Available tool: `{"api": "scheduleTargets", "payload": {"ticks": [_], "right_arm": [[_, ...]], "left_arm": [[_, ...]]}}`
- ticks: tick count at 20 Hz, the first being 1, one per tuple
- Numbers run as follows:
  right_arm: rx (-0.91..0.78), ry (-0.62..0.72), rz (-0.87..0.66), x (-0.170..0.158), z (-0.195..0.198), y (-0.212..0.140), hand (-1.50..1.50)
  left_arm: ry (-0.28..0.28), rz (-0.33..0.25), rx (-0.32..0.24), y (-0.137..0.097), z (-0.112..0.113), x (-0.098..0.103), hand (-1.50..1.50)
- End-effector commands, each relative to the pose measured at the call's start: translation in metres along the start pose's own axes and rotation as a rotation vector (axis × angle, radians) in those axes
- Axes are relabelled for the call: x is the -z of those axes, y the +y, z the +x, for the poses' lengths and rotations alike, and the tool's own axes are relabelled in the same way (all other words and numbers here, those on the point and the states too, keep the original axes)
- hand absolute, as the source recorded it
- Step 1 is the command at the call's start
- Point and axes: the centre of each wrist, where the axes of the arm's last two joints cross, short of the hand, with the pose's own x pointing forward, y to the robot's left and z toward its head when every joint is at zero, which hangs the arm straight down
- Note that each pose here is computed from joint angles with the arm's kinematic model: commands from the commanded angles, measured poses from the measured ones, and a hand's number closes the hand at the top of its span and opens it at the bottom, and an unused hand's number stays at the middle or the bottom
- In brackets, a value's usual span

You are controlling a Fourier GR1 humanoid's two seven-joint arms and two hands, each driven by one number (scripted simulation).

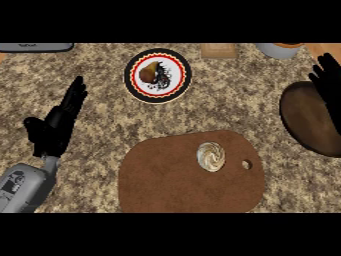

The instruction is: Pick the cupcake from the cutting board and place it in the pan

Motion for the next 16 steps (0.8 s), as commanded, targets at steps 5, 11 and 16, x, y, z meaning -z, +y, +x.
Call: {"api": "scheduleTargets", "payload": {"ticks": [5,11,16], "right_arm": [[0.021,-0.098,0.797,-0.004,-0.003,0.096,1.5],[-0.13,-0.421,0.787,-0.014,-0.036,0.038,-1.5],[-0.317,-0.567,0.76,0.006,-0.02,-0.024,-1.5]], "left_arm": [[-0.085,0.018,-0.009,0.001,0.024,0.014,0.0],[-0.014,0.113,-0.042,0.018,0.007,0.006,0.0],[-0.024,0.11,-0.055,0.023,0.007,0.001,0.0]]}}
